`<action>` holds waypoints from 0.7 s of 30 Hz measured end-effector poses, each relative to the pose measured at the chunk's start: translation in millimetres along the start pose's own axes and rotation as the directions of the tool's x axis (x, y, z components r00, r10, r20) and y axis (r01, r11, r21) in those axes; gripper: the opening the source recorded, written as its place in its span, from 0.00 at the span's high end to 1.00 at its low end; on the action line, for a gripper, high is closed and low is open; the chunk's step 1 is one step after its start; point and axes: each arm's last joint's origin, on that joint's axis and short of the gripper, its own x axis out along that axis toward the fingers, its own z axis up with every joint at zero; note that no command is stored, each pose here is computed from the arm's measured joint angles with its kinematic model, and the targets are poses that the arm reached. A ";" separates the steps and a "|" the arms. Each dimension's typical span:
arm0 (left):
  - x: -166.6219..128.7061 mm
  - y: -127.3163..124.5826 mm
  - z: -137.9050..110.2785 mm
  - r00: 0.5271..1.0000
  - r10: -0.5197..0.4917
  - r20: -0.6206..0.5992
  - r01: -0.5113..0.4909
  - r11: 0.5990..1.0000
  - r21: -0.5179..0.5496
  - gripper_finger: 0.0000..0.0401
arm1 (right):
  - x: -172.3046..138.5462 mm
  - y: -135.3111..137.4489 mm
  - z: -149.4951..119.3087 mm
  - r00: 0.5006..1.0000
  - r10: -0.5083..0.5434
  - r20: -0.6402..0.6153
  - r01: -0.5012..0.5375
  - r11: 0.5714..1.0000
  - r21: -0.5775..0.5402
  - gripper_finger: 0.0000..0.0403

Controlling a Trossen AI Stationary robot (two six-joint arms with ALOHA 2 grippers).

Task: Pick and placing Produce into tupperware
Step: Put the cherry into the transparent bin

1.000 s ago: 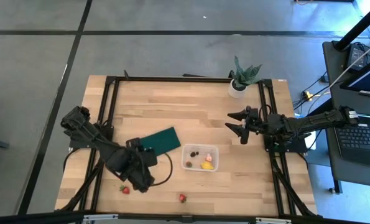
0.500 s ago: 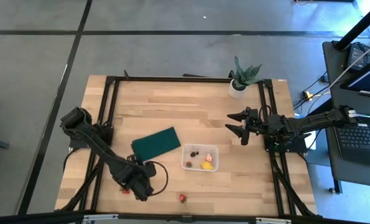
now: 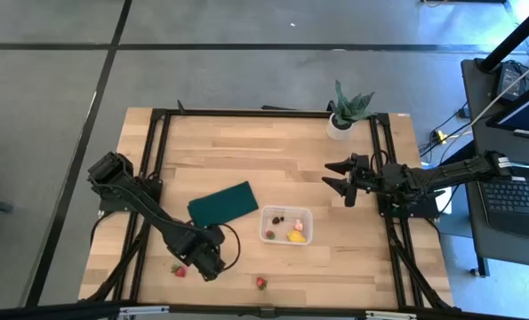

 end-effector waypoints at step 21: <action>41.0 9.4 -2.8 0.996 -0.090 -0.027 0.088 0.993 -0.073 0.25 | 0.0 0.1 0.2 1.000 0.000 0.001 0.000 1.000 0.027 0.28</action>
